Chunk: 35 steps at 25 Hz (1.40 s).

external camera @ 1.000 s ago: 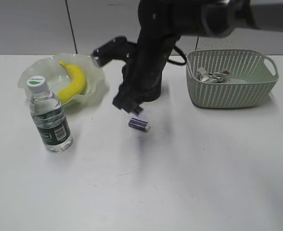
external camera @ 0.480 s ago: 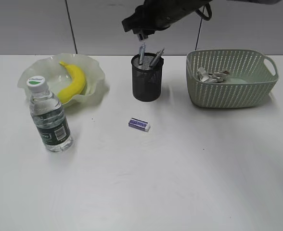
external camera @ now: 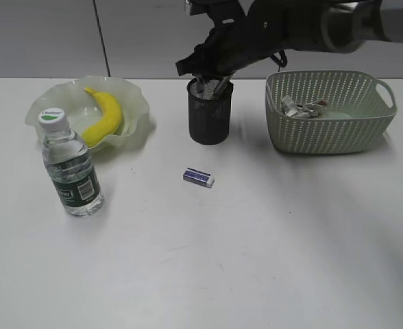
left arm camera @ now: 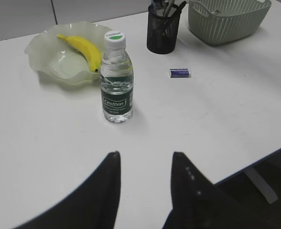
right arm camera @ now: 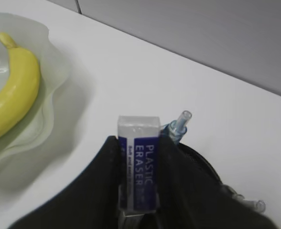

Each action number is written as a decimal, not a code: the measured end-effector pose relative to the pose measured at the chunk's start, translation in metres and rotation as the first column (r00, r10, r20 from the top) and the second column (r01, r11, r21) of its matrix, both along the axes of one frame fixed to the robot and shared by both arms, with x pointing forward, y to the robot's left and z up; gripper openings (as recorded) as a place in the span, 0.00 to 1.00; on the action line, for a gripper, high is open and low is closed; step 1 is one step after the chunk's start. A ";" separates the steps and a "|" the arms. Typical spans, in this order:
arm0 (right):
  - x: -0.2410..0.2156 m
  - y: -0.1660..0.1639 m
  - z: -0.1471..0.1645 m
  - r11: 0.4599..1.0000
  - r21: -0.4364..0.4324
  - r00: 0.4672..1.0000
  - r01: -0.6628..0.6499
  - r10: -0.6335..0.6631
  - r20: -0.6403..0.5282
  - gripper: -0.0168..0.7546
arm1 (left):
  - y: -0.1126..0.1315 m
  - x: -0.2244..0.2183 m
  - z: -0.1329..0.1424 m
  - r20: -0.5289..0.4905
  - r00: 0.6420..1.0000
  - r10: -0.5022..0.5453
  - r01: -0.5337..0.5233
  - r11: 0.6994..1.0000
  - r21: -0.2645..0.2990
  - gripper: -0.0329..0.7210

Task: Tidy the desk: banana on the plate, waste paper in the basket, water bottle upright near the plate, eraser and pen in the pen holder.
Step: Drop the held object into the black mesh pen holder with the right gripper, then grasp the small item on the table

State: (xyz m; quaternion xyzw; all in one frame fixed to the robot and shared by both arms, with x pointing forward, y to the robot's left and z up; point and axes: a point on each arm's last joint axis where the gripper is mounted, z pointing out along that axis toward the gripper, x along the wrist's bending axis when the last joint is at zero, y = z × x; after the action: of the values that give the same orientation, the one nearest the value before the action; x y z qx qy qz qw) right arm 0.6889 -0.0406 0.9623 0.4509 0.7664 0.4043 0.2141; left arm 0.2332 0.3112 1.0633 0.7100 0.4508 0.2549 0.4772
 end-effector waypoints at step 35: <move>-0.159 -0.087 0.115 0.964 -0.238 0.873 -0.121 -0.011 -0.488 0.61 | 0.000 0.000 0.000 0.000 1.000 0.000 0.000 1.000 0.000 0.40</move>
State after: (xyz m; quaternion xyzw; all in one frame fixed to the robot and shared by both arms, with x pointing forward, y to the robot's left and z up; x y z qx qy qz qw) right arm 0.5299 -0.1275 1.0775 0.4832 0.8547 0.1798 0.0611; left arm 0.2332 0.3112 1.0633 0.7100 0.4508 0.2549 0.4772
